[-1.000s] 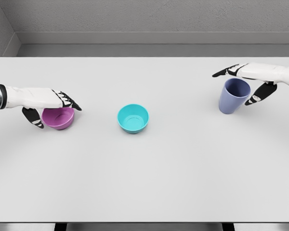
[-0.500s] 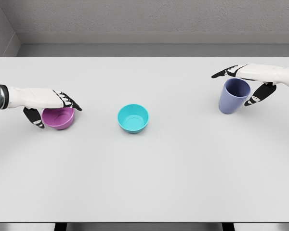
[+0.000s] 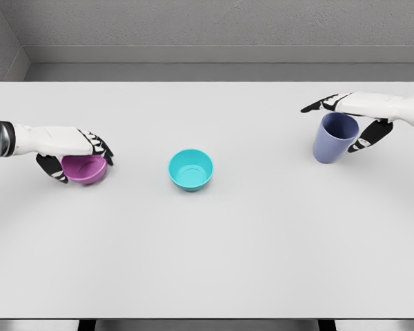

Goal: Stacking bowl and cup with both arms

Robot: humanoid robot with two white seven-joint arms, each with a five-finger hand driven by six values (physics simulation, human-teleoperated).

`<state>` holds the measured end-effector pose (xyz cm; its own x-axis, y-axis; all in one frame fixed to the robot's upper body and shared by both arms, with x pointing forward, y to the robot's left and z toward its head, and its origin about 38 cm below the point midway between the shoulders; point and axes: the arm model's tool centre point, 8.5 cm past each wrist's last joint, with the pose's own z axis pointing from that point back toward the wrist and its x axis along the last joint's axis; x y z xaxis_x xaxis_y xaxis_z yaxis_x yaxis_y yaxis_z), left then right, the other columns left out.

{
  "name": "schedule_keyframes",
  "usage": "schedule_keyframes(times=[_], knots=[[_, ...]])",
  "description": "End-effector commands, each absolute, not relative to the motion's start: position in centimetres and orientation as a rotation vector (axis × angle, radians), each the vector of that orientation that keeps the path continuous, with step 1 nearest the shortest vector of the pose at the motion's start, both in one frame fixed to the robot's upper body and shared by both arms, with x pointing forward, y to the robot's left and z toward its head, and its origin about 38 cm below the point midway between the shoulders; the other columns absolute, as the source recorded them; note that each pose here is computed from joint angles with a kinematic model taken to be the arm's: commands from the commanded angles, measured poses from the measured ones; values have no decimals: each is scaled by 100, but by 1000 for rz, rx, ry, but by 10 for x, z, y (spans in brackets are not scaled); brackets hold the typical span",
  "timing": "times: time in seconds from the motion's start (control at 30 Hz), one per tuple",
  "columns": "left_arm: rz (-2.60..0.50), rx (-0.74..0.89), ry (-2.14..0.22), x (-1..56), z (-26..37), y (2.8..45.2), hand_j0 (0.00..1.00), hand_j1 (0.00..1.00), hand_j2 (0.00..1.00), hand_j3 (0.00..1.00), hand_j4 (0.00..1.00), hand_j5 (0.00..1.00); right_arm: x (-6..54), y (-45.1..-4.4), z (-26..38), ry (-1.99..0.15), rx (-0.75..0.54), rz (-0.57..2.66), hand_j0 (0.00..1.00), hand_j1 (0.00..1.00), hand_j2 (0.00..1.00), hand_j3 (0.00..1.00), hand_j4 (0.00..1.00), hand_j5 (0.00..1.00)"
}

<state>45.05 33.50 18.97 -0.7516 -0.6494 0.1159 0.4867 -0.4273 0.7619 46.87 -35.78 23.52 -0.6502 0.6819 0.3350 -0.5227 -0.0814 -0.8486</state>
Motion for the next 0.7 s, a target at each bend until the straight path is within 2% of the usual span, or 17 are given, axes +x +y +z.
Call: schedule_keyframes(times=[0.0,0.67], knots=[[-2182,256,-1089,451,192,334,70,70,70,70,70,70,470,-357,234,-1357,-184,1836,100,100,100,100,100,100],[-2268,337,-1159,457,230,311,70,70,70,70,70,70,475,-366,222,-1310,-201,1819,100,100,100,100,100,100]])
